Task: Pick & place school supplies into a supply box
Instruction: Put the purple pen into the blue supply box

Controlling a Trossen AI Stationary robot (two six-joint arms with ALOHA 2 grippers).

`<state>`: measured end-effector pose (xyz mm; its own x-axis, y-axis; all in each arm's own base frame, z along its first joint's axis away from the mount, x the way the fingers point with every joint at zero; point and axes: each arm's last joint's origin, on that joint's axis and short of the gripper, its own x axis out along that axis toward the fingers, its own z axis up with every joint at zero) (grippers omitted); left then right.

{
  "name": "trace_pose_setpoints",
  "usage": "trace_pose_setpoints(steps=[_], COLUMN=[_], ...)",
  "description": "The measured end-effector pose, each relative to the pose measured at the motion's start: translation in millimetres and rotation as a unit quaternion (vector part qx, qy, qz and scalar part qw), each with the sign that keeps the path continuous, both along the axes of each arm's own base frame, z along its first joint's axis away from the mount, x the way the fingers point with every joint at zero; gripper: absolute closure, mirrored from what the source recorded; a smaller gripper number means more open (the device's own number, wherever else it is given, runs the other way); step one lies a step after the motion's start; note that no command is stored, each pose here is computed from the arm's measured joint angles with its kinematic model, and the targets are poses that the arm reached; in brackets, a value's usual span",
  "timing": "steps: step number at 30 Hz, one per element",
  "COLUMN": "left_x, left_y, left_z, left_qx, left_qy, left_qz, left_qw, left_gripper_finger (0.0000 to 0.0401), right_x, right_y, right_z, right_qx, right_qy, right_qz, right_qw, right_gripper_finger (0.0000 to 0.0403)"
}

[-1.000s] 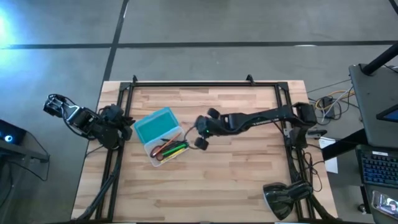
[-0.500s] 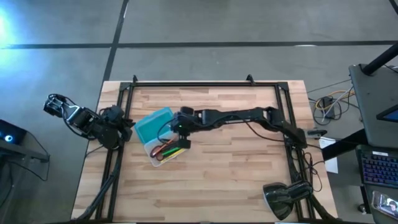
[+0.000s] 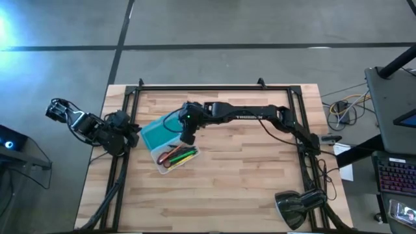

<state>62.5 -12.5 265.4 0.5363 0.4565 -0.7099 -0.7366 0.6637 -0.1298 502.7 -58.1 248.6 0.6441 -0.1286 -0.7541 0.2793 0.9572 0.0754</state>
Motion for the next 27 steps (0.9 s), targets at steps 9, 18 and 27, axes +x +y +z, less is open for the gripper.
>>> trace_pose_setpoints(steps=[9,18,27], left_x=[1,1,1], left_y=[0,0,0], left_z=[-6,-11,-10], left_qx=[0.006,0.001,0.005], left_qy=[0.006,0.003,0.000], left_qz=[0.003,0.016,0.019], left_qw=[1.000,1.000,1.000], left_gripper_finger=[0.0321,0.0321,0.0321], right_x=[18,19,18], right_y=[13,13,18], right_z=[-45,-57,-64], right_qx=[-0.042,-0.054,-0.044], right_qy=[0.022,0.030,0.041], right_qz=[-0.020,-0.015,0.019], right_qw=[0.999,0.998,0.998], right_gripper_finger=[0.0348,0.0364,0.0364])
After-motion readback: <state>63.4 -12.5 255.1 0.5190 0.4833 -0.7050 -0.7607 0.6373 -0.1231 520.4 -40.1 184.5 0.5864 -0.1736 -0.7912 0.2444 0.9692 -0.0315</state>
